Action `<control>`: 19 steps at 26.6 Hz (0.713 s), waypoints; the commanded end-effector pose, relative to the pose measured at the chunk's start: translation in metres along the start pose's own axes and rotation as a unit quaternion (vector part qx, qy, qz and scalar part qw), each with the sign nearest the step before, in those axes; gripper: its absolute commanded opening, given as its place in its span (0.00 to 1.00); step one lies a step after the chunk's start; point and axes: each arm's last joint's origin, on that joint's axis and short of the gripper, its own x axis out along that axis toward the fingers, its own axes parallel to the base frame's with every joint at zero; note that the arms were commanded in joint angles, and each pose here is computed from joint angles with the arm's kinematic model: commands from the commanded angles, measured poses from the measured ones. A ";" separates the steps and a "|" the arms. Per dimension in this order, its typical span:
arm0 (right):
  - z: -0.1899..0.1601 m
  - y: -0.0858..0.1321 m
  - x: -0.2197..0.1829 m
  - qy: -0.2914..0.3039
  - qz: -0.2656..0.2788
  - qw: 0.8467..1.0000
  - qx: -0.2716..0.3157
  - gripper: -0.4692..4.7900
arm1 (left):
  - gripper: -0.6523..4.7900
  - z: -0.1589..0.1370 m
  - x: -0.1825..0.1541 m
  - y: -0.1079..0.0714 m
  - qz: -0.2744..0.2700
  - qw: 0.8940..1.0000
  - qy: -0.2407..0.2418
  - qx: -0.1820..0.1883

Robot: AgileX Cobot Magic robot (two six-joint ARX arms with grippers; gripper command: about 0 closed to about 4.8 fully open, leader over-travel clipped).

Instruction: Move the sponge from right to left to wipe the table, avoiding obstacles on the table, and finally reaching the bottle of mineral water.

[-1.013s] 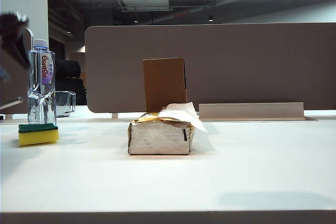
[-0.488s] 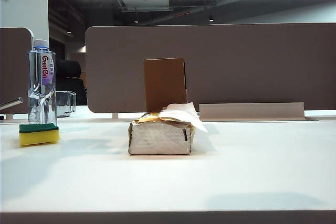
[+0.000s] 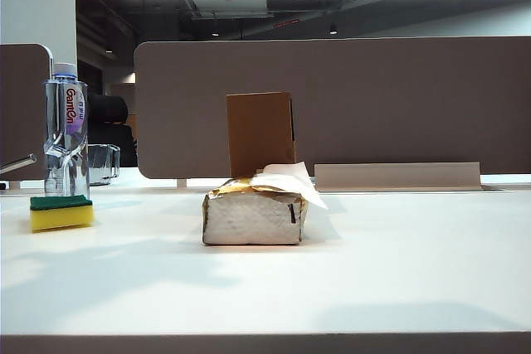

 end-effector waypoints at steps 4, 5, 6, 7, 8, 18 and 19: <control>0.004 0.000 -0.007 -0.059 -0.059 0.995 -0.053 0.58 | 0.63 0.001 -0.034 -0.025 0.006 0.998 -0.047 0.038; 0.005 0.000 -0.010 -0.077 -0.079 0.992 -0.061 0.58 | 0.63 0.000 -0.043 -0.030 0.016 0.997 -0.054 0.043; 0.005 0.000 -0.011 -0.086 -0.089 0.990 -0.070 0.58 | 0.63 -0.001 -0.047 -0.033 0.023 0.997 -0.058 0.045; 0.004 0.000 -0.013 -0.094 -0.096 0.988 -0.075 0.58 | 0.63 -0.002 -0.050 -0.036 0.027 0.997 -0.061 0.047; 0.004 0.000 -0.014 -0.098 -0.099 0.987 -0.077 0.58 | 0.63 -0.004 -0.053 -0.039 0.030 0.996 -0.064 0.050; -0.023 -0.008 -0.009 -0.173 -0.095 0.975 -0.107 0.49 | 0.63 -0.060 -0.081 -0.059 0.034 0.993 -0.085 0.071; -0.025 -0.009 -0.008 -0.180 -0.094 0.973 -0.109 0.49 | 0.63 -0.066 -0.084 -0.060 0.036 0.993 -0.087 0.072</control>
